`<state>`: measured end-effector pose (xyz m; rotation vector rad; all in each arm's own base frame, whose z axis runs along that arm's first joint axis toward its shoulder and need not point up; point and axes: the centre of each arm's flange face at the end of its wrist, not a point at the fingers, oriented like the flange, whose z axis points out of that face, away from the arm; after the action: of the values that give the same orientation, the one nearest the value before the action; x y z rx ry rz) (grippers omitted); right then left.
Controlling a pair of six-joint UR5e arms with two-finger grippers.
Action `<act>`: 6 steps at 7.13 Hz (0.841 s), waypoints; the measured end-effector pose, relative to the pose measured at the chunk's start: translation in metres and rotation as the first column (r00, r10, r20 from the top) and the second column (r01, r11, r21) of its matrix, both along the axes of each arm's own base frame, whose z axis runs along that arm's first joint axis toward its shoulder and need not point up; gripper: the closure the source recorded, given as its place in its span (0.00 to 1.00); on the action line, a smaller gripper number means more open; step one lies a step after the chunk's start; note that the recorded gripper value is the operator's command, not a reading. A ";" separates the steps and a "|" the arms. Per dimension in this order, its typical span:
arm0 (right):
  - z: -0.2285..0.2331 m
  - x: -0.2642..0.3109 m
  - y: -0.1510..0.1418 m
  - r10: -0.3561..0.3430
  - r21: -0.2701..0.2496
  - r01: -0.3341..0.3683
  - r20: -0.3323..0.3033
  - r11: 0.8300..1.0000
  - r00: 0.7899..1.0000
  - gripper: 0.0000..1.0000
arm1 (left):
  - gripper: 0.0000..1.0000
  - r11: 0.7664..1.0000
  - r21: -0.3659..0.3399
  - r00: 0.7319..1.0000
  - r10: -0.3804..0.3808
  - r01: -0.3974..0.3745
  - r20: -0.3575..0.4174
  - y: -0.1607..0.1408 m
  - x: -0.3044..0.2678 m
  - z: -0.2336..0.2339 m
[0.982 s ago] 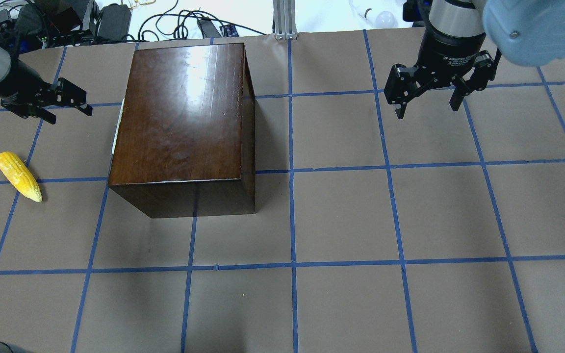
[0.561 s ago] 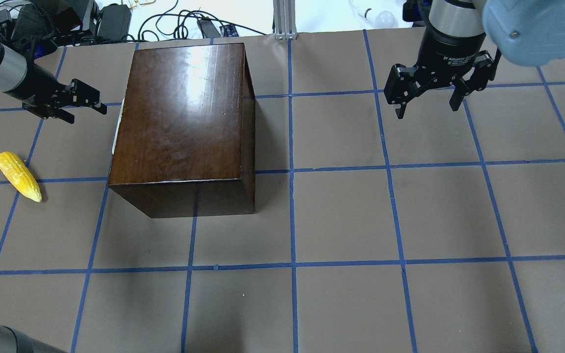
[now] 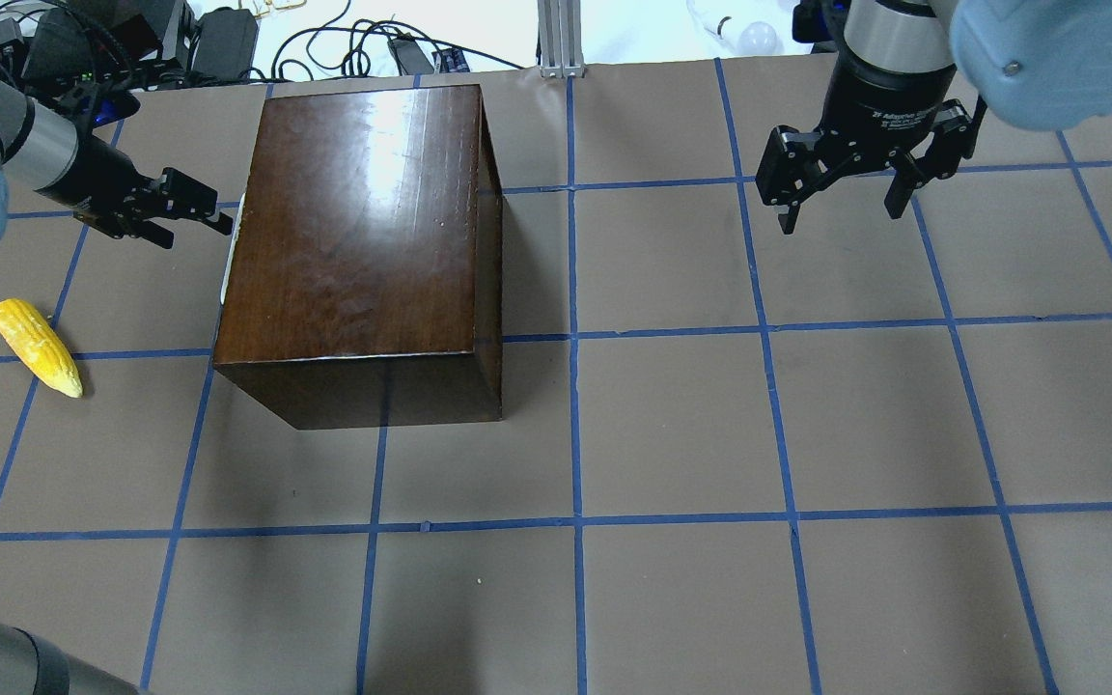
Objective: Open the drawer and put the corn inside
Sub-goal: 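Hook the left gripper onto the white drawer handle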
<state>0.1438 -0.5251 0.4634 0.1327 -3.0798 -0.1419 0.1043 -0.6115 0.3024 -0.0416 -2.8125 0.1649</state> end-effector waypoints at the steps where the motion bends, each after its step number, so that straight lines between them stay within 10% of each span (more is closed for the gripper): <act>1: 0.000 0.000 0.000 0.000 0.000 0.000 0.000 1.000 1.000 0.00 | 0.00 1.000 0.008 1.000 -0.004 0.005 -0.013 0.001 -0.001 -0.007; 6: 0.000 0.000 0.000 0.000 0.000 0.000 0.000 1.000 1.000 0.00 | 0.00 0.999 0.049 0.999 -0.013 0.015 -0.040 0.010 -0.006 -0.032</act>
<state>0.1437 -0.5251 0.4634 0.1322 -3.0799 -0.1420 0.0984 -0.6017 0.2708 -0.0456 -2.7746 0.0925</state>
